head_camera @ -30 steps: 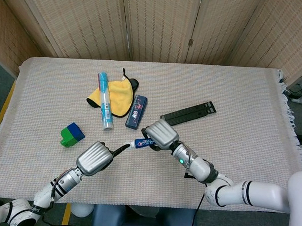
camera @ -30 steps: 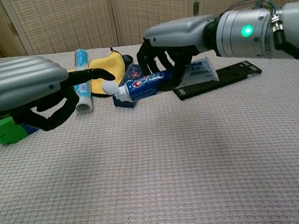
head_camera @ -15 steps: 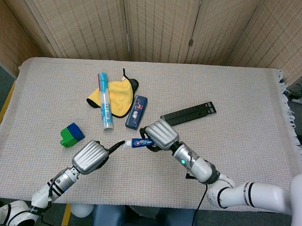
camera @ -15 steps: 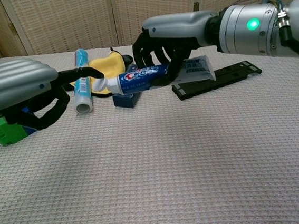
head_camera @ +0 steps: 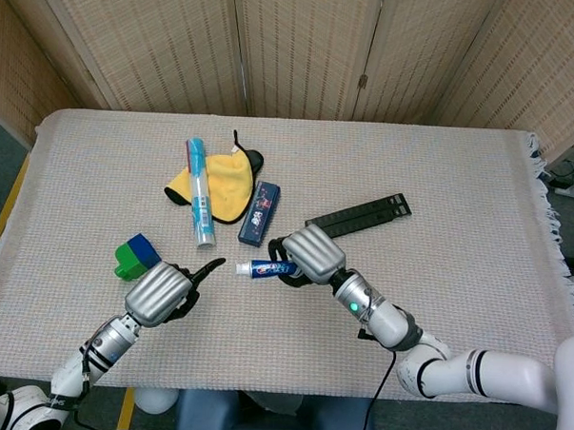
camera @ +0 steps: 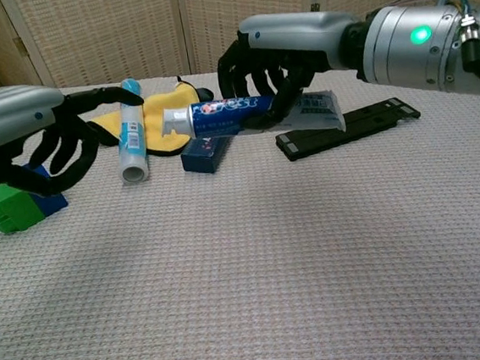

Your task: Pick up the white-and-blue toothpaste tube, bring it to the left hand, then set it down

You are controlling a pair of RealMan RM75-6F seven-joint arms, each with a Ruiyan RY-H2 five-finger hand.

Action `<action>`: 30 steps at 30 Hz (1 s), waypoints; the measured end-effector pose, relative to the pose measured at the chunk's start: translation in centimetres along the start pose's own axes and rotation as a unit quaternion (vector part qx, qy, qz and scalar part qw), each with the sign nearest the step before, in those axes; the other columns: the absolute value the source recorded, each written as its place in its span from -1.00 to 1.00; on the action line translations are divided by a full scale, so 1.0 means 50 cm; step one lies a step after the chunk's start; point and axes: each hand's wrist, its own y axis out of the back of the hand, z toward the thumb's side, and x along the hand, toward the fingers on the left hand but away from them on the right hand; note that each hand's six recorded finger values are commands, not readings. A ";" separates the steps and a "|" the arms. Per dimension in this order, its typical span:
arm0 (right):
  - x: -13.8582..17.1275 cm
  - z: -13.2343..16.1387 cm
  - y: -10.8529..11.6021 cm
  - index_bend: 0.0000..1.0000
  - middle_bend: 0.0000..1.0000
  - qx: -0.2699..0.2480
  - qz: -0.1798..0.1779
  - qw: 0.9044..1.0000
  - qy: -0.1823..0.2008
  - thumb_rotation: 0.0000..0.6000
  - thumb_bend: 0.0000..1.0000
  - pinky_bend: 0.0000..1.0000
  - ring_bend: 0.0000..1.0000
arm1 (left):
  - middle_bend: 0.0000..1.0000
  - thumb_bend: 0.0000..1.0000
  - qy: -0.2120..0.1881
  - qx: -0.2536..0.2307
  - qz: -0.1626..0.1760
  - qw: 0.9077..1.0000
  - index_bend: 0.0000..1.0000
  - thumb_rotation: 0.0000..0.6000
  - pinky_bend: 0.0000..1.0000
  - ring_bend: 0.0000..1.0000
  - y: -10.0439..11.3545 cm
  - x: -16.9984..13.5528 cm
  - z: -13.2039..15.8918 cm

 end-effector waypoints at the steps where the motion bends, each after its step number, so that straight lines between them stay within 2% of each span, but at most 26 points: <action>1: 0.003 -0.002 -0.003 0.57 0.28 -0.011 -0.002 1.000 -0.001 1.00 0.20 0.28 0.33 | -0.16 -0.26 0.006 -0.021 0.006 1.000 -0.83 1.00 -0.04 -0.18 0.008 -0.002 -0.007; 3: 0.007 -0.004 -0.010 0.56 0.28 -0.031 -0.005 0.999 -0.001 1.00 0.20 0.28 0.34 | -0.34 -0.39 0.015 -0.058 0.016 0.998 -0.84 1.00 -0.31 -0.42 0.020 -0.005 -0.017; 6: 0.014 -0.005 -0.027 0.56 0.28 -0.067 -0.011 0.998 0.000 1.00 0.20 0.28 0.34 | -0.50 -0.47 0.028 -0.127 0.035 0.991 -0.83 0.98 -0.56 -0.58 0.045 -0.011 -0.035; 7: 0.017 -0.005 -0.037 0.57 0.28 -0.082 -0.015 0.997 0.001 1.00 0.20 0.28 0.35 | -0.53 -0.48 0.032 -0.155 0.046 0.986 -0.83 0.87 -0.62 -0.61 0.057 -0.013 -0.042; 8: 0.018 -0.003 -0.045 0.56 0.28 -0.093 -0.017 0.995 0.001 1.00 0.20 0.28 0.35 | -0.58 -0.50 0.035 -0.175 0.055 0.982 -0.83 0.61 -0.70 -0.66 0.065 -0.015 -0.047; 9: 0.020 -0.002 -0.052 0.56 0.28 -0.105 -0.018 0.994 0.002 1.00 0.20 0.28 0.35 | -0.63 -0.52 0.037 -0.195 0.064 0.978 -0.83 0.24 -0.78 -0.72 0.074 -0.017 -0.052; 11: 0.024 0.002 -0.067 0.56 0.28 -0.131 -0.023 0.991 0.002 1.00 0.20 0.29 0.35 | -0.70 -0.55 0.039 -0.236 0.084 0.967 -0.83 -0.36 -0.91 -0.80 0.093 -0.021 -0.061; 12: 0.026 0.004 -0.073 0.56 0.28 -0.143 -0.024 0.989 0.003 1.00 0.20 0.29 0.35 | -0.73 -0.58 0.038 -0.251 0.091 0.963 -0.84 -0.57 -0.97 -0.84 0.100 -0.023 -0.063; 15: 0.030 0.011 -0.091 0.57 0.28 -0.180 -0.024 0.983 0.003 1.00 0.20 0.29 0.36 | -0.80 -0.63 0.034 -0.297 0.104 0.949 -0.89 -0.87 -1.00 -0.89 0.114 -0.026 -0.064; 17: 0.031 0.017 -0.103 0.57 0.28 -0.206 -0.024 0.978 0.004 1.00 0.20 0.30 0.36 | -0.84 -0.66 0.030 -0.315 0.106 0.943 -0.92 -0.98 -1.00 -0.93 0.119 -0.025 -0.060; 22: 0.024 0.042 -0.123 0.58 0.30 -0.265 -0.034 0.964 0.011 1.00 0.20 0.31 0.38 | -0.86 -0.68 0.021 -0.327 0.105 0.939 -0.94 -1.00 -1.00 -0.95 0.116 -0.014 -0.038; 30: 0.001 0.094 -0.139 0.60 0.30 -0.338 -0.052 0.939 0.025 1.00 0.21 0.32 0.38 | -0.88 -0.69 0.009 -0.300 0.111 0.948 -0.96 -1.00 -1.00 -0.97 0.107 0.008 -0.003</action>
